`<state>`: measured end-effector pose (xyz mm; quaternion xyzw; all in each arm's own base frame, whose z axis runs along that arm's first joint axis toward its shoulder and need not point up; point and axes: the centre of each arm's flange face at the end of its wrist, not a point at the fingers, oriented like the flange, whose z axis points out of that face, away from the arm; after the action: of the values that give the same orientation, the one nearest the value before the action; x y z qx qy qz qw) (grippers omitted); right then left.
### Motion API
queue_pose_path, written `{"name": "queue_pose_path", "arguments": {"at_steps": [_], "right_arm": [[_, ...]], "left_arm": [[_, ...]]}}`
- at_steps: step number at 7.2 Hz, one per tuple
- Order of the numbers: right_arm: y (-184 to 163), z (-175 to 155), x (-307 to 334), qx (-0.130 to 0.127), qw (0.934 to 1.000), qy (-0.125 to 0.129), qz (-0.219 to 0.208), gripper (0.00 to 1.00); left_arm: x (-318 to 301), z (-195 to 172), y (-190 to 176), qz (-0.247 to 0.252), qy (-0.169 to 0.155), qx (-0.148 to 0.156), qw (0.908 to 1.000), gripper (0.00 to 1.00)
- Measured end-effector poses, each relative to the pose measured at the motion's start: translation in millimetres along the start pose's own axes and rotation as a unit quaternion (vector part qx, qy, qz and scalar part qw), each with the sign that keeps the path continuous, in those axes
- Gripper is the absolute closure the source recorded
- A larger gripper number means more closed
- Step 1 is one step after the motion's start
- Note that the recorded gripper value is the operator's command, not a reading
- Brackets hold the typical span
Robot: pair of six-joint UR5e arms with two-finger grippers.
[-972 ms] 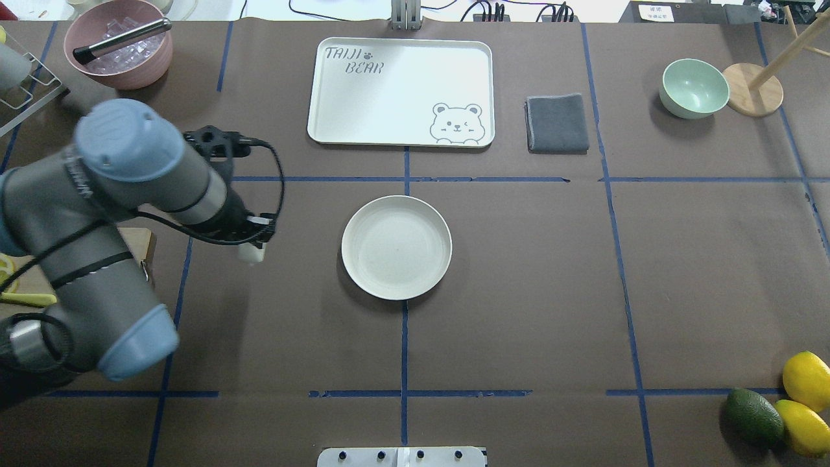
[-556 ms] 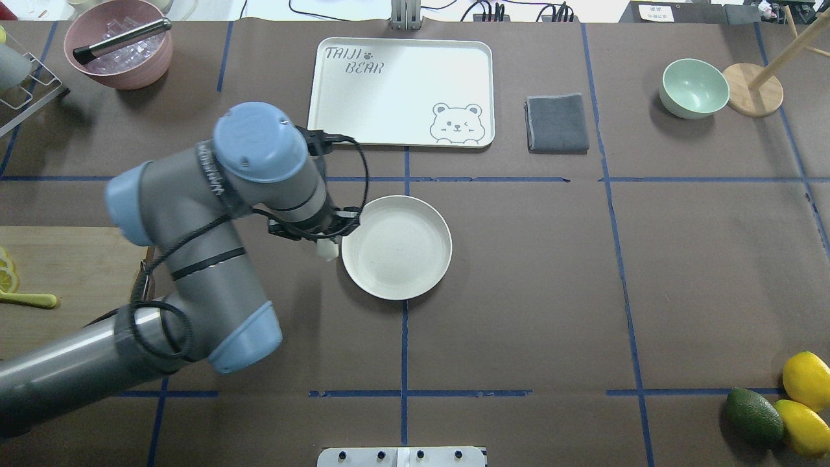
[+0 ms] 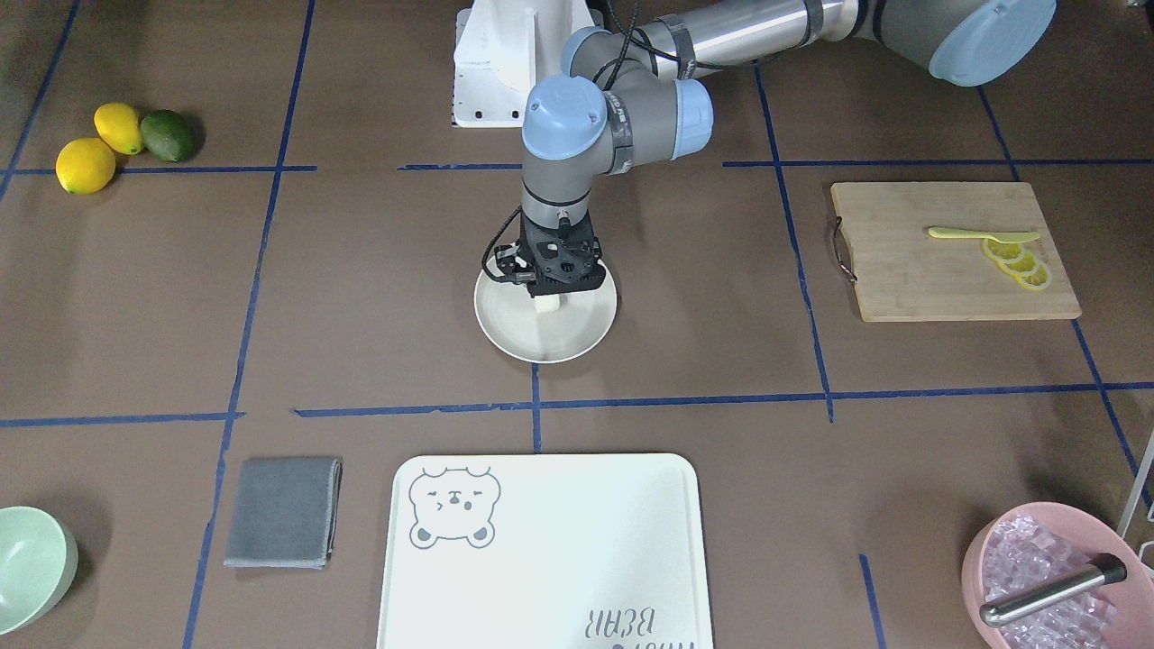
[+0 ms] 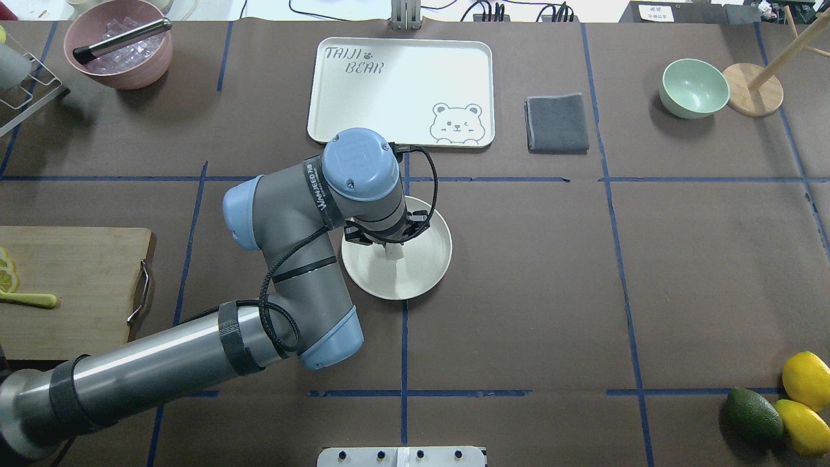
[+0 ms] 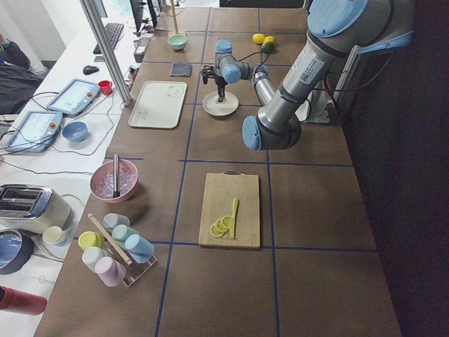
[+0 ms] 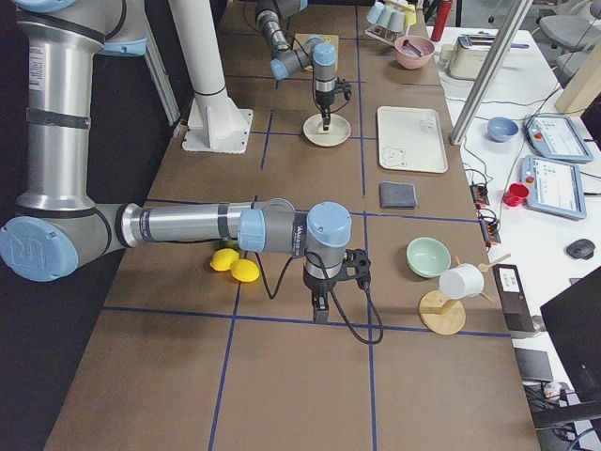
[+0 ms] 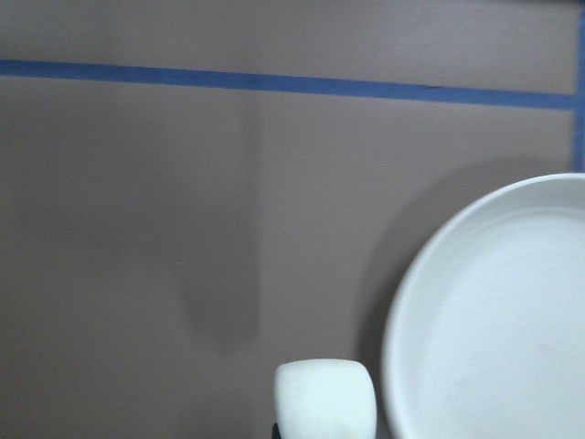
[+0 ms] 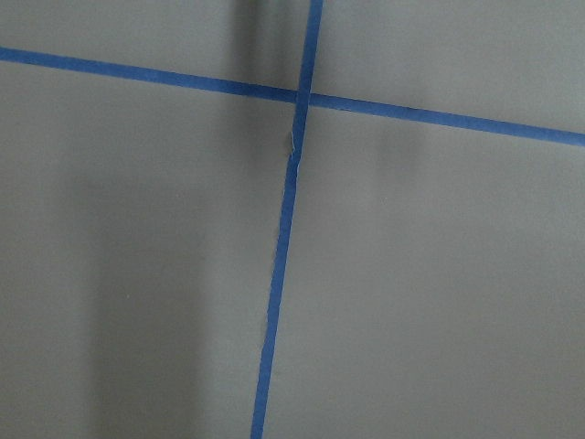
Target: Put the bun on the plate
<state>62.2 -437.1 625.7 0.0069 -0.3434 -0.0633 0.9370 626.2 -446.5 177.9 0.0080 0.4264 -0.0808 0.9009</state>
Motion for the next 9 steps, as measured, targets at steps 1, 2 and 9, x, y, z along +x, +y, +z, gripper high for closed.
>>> {"name": "queue_pose_path", "arguments": {"at_steps": [1, 2, 9], "right_arm": [[0.0, 0.0, 0.0, 0.000, 1.0000, 0.000, 0.000, 0.00], [0.0, 0.0, 0.0, 0.000, 1.0000, 0.000, 0.000, 0.00], [0.1, 0.5, 0.4, 0.000, 1.0000, 0.000, 0.000, 0.00]], "left_arm": [[0.9, 1.7, 1.6, 0.002, 0.000, -0.001, 1.0000, 0.01], [1.6, 0.4, 2.4, 0.004, 0.001, -0.001, 1.0000, 0.00], [-196.7, -120.5, -56.1, 0.168, -0.023, -0.032, 0.9849, 0.00]]}}
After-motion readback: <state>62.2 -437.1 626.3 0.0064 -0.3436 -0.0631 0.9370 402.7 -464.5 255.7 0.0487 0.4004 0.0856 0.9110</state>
